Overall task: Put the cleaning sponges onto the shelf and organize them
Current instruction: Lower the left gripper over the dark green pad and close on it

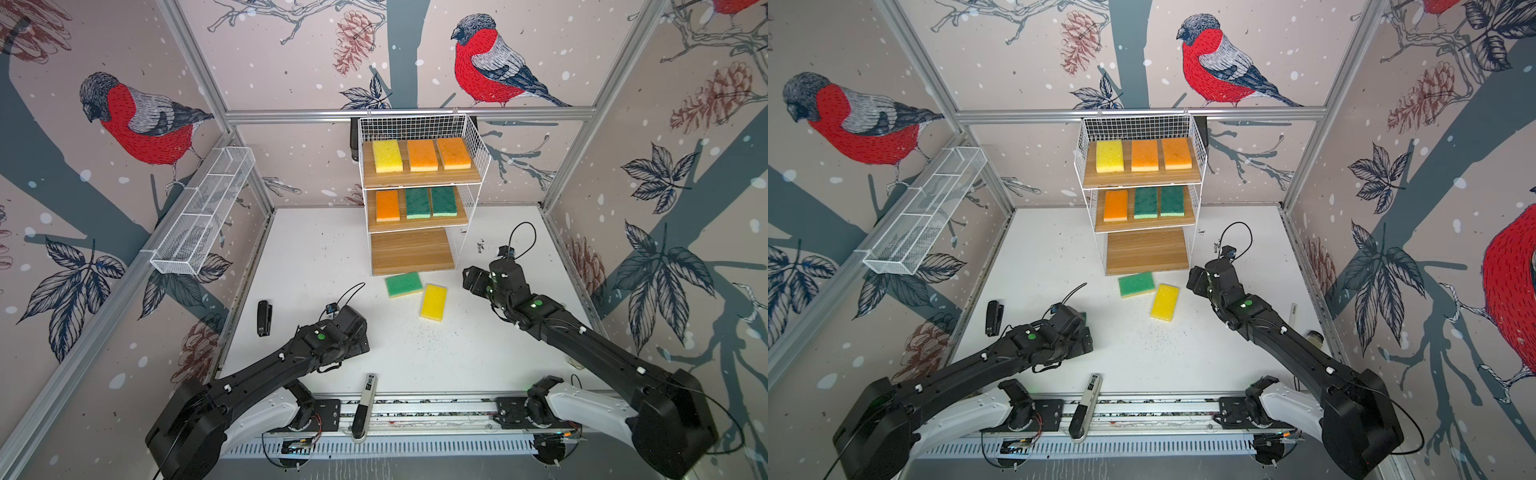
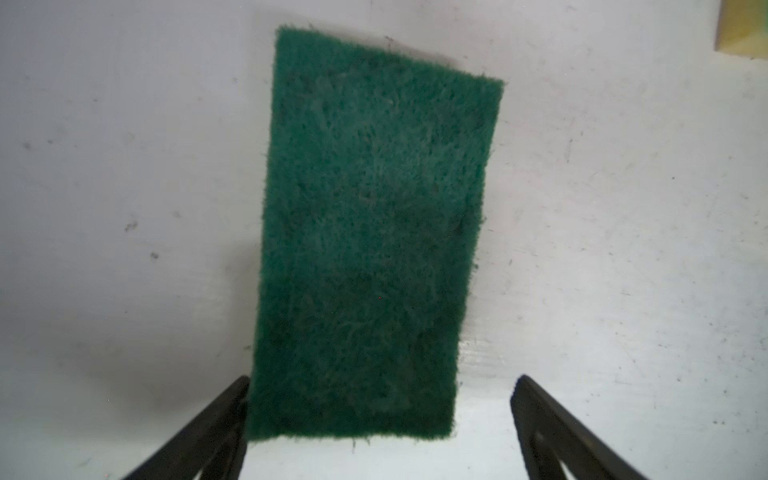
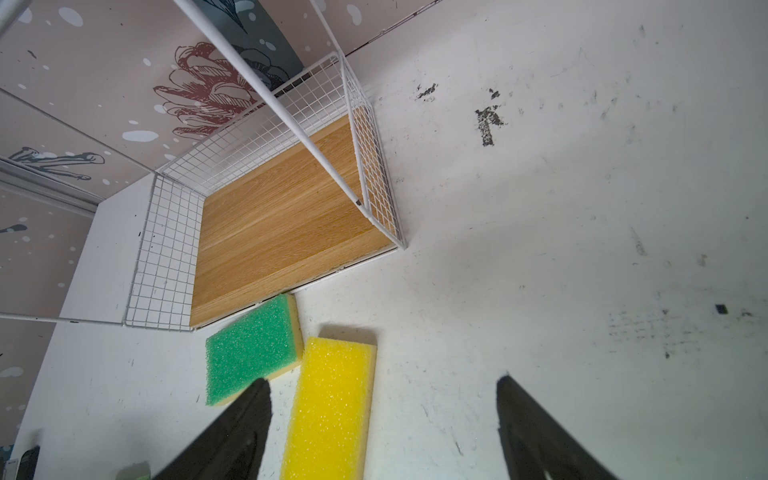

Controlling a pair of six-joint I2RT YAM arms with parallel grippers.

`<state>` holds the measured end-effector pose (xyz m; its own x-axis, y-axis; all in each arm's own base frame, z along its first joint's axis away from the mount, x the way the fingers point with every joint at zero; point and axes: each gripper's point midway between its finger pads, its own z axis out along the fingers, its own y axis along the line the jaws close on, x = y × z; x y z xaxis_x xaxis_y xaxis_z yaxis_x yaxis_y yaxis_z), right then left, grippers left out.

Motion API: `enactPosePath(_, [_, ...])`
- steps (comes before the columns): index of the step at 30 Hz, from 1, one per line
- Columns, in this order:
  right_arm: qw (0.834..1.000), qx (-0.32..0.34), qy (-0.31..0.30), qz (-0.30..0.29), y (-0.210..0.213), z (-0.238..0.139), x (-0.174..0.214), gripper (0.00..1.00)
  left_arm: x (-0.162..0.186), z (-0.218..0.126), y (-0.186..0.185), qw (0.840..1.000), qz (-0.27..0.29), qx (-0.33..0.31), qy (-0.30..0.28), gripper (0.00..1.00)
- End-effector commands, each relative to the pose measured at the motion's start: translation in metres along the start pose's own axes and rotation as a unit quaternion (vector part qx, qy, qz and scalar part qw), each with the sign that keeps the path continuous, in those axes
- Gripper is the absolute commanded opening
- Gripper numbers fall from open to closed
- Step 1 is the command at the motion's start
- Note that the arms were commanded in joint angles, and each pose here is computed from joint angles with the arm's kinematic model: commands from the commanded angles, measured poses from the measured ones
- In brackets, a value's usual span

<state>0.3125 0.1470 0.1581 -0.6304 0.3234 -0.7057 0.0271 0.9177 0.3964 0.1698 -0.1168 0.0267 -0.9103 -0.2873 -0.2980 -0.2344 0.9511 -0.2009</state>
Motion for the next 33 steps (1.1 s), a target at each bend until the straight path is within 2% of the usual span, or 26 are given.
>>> enactPosePath(1, [1.000, -0.012, -0.002, 0.010, 0.002, 0.001, -0.002, 0.85, -0.004, 0.004, -0.002, 1.000, 0.001, -0.007, -0.007, 0.95])
enactPosePath(10, [1.000, -0.008, 0.002, 0.016, -0.003, 0.002, 0.000, 0.86, -0.016, 0.001, 0.000, 0.999, 0.000, -0.020, -0.041, 0.93])
enactPosePath(16, [1.000, -0.007, 0.004, 0.016, -0.006, 0.003, 0.002, 0.86, -0.011, 0.009, 0.006, 0.998, 0.011, -0.050, -0.029, 0.90])
enactPosePath(29, [1.000, -0.008, 0.009, 0.018, -0.012, 0.003, 0.007, 0.86, -0.008, 0.017, 0.013, 0.995, 0.020, -0.085, -0.043, 0.85])
enactPosePath(33, [1.000, -0.009, 0.005, 0.020, -0.013, 0.000, 0.005, 0.86, -0.003, 0.023, 0.017, 0.995, 0.023, -0.094, -0.034, 0.79])
